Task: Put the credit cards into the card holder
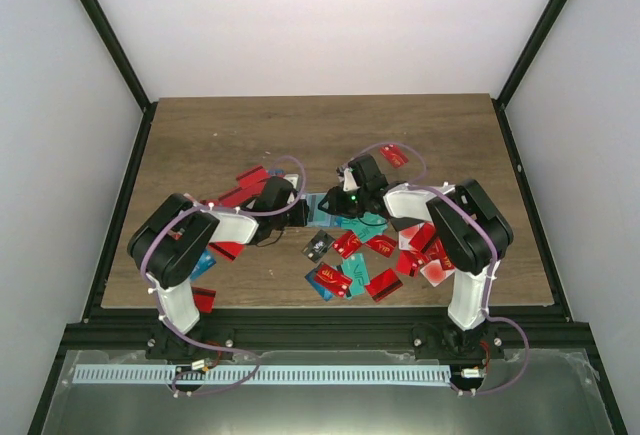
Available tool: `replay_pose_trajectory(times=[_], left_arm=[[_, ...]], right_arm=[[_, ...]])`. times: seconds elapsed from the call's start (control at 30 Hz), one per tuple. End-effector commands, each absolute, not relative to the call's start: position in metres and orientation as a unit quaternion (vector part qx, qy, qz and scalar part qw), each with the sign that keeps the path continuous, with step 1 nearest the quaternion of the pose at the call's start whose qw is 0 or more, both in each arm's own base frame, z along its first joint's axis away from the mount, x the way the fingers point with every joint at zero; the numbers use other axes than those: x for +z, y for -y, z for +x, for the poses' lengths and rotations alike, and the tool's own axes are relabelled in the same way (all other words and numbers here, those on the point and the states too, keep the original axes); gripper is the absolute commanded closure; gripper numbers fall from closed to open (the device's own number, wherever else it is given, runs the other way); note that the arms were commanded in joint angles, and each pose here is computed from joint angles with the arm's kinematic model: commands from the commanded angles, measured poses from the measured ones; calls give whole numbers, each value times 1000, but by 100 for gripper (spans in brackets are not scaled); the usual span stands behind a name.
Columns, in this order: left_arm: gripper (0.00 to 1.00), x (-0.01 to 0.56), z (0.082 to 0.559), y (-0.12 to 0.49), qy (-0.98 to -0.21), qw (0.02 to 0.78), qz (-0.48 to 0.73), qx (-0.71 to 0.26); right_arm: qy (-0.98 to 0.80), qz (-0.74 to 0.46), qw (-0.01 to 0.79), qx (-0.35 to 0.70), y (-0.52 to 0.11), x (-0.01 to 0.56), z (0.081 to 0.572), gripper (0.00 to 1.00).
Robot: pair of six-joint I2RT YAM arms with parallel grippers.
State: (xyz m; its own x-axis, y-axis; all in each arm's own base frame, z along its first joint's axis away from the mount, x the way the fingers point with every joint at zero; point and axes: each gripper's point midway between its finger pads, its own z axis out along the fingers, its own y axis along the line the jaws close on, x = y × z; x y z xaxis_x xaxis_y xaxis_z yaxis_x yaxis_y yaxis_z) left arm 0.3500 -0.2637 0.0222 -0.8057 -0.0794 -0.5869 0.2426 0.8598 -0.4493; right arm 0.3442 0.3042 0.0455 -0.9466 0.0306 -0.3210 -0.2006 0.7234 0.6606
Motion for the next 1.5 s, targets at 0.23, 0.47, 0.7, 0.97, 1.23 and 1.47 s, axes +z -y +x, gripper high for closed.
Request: replay_pose_trajectory(times=[0.23,0.47,0.7,0.97,1.23,1.47], left_arm=[[96,23,339,259,-919,291,35,-263],[96,49,340,252,-917,304,21,-258],[93,77,337,226,-911,327,-12,-250],[91,86,323,192,-912,334,-39,-235],[87,93,301,164,-908,347,-55,-227],[86,93,296,164,-904,346,-46,-249]], right_arm=[[-887,-81,161,426,-328,70,346,67],[-884,-98,157,429,-344,76,345,66],[-884,-109,154,427,-364,78,348,65],[-885,-128,139,425,-399,73,347,63],[-878,-146,135,435,-433,78,349,57],[-878,-153,122,437,-447,68,346,56]])
